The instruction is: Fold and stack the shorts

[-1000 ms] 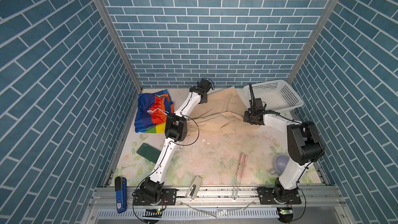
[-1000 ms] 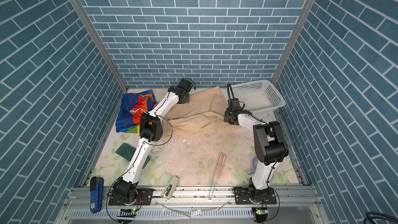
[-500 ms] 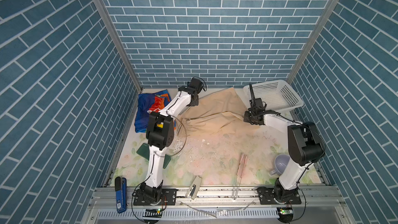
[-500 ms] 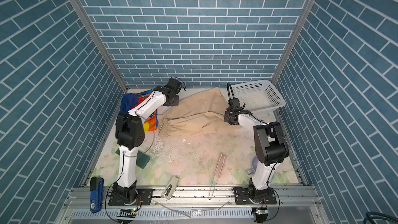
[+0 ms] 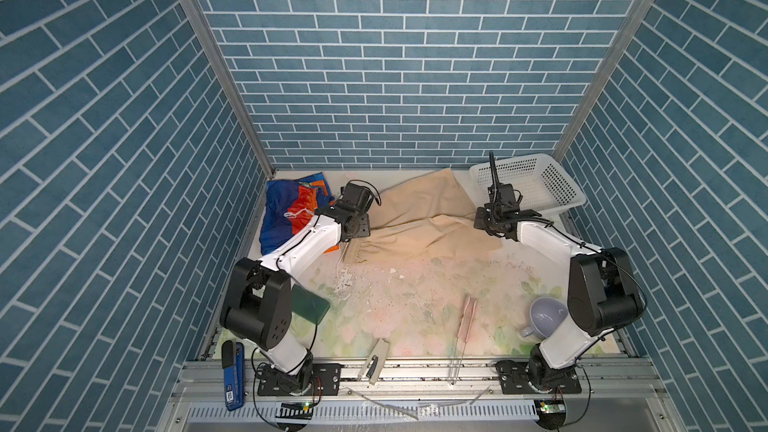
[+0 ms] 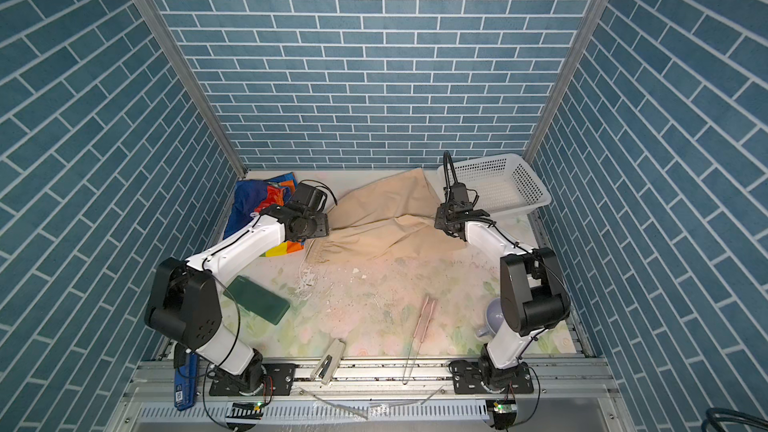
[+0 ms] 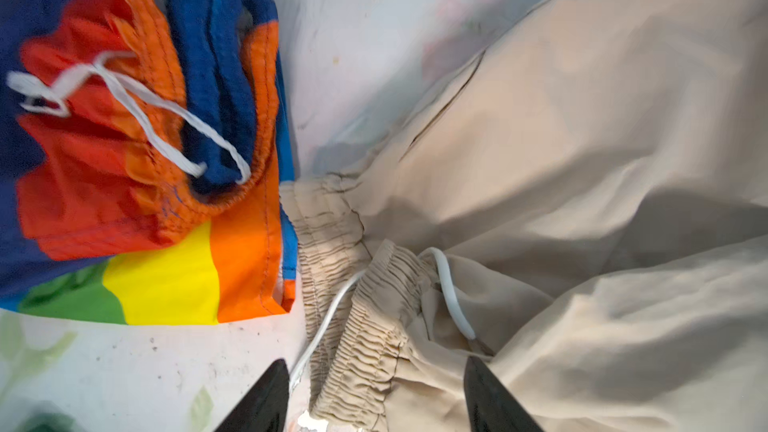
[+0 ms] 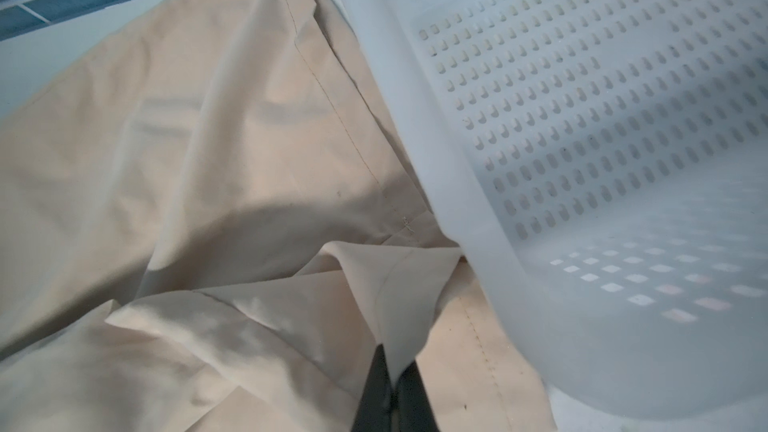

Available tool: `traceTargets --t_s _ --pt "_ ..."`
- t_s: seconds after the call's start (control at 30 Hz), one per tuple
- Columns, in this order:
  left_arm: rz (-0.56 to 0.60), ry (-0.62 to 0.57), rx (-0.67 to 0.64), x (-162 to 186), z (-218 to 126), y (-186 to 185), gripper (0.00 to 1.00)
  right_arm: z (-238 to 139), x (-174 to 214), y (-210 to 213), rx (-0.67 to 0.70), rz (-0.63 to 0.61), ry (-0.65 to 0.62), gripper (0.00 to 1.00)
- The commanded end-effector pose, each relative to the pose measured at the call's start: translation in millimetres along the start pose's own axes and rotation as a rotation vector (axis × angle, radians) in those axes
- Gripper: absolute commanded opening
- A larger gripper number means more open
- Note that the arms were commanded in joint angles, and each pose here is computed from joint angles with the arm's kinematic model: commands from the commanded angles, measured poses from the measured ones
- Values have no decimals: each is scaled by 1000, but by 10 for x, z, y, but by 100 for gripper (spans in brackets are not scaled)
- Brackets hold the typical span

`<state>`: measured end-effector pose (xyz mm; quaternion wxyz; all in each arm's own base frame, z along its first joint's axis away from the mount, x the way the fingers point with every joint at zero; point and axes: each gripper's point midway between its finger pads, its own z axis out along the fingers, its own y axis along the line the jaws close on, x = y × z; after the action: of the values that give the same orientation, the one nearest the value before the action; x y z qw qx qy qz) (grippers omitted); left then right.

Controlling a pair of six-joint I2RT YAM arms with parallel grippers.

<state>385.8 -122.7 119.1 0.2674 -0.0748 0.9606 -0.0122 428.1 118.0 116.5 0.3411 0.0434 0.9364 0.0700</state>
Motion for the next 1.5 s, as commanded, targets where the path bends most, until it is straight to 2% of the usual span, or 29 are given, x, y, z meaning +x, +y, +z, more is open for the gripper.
traceTargets --t_s 0.0,0.1,0.3,0.37,0.47,0.53,0.77,0.93,1.1,1.27,1.47 --pt "-48 1 68 -38 101 -157 70 -102 7 -57 24 -12 -4 0" --pt "-63 41 83 34 247 -221 67 -114 20 -69 27 -12 -4 0" --pt "-90 68 107 153 494 -238 55 -113 8 -61 25 -12 -5 0" --pt "-110 77 111 159 565 -210 42 -110 -10 -47 20 -9 -7 0" --pt "-135 80 107 137 602 -154 10 -118 -38 -40 20 -8 -11 0" --pt "-142 74 103 108 579 -119 0 -128 -53 -39 21 -8 -14 0" --pt "-157 83 29 105 249 112 0 -243 -328 -1 29 -16 -81 0" --pt "-173 59 -19 101 -60 331 0 -381 -879 101 39 -39 -190 0" --pt "-199 7 -28 -81 -274 472 0 -374 -1419 256 23 -34 -283 0" --pt "-196 -1 -40 -247 -221 492 0 -150 -1765 447 -21 -28 -331 0" --pt "-215 36 -63 -332 43 569 0 284 -1862 570 -42 -30 -317 0"
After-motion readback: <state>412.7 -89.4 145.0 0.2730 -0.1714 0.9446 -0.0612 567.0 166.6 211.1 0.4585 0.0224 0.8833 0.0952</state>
